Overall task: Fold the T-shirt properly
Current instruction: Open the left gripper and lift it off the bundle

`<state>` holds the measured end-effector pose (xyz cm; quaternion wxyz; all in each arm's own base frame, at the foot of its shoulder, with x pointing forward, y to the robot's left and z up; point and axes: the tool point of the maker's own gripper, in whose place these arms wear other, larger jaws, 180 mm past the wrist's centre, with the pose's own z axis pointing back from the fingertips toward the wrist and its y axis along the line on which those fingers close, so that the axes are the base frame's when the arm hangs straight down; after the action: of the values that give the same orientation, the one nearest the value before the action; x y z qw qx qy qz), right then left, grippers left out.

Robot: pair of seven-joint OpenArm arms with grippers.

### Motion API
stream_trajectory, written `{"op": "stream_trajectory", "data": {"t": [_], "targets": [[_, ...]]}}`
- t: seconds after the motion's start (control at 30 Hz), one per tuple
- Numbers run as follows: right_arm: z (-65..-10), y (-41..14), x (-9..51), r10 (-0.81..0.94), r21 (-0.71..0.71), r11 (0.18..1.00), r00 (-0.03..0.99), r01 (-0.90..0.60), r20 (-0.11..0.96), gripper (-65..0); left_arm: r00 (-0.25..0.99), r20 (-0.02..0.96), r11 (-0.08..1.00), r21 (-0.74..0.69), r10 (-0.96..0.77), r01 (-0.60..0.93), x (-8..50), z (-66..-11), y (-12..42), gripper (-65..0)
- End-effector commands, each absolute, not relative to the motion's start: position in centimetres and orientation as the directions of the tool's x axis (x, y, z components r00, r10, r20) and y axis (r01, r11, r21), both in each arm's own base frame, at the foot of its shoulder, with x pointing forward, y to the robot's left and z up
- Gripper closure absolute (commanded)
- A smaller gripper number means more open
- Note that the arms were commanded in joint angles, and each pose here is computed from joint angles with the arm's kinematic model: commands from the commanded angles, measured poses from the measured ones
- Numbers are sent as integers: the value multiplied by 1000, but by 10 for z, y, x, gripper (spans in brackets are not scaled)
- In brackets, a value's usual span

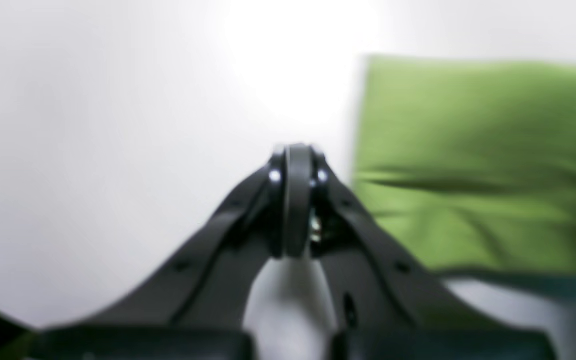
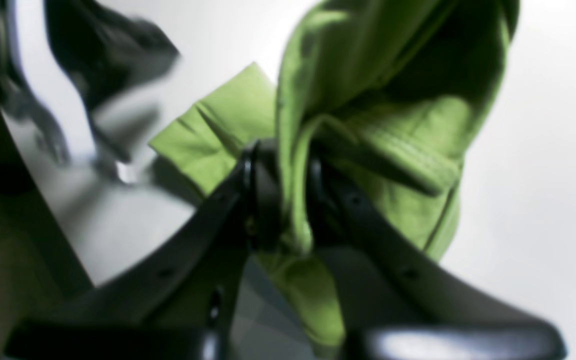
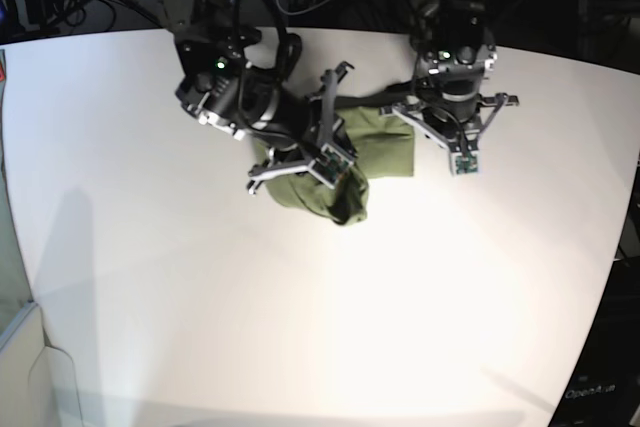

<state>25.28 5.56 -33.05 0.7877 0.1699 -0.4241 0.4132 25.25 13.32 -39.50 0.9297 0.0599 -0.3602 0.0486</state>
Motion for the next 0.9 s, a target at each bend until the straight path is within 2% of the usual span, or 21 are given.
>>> {"op": "stream_trajectory", "data": {"t": [0.0,0.23,0.43,0.67,0.87], "targets": [[-317,61,258,469,-83,605,270,-792,841,-4,705,708,988,70,46,-135,262,-386,132,-5],[-317,61,257,470,-81,605,272,-792,840,-4,777,629,989,101,21,-109,264,-428,133,-5],[-318,62,256,468,-76,604,276,-793,840,-7,776,630,989,98,22,-107,268,-428,132,-5],[-350,65,249,494,-24,591,338,-806,801,-4,777,629,989,98,22,-107,268,-429,132,-5],[-367,73,252,530,-12,559,346,-829,774,-4,770,638,991,93,13,-94,268,-425,127,-5]]}}
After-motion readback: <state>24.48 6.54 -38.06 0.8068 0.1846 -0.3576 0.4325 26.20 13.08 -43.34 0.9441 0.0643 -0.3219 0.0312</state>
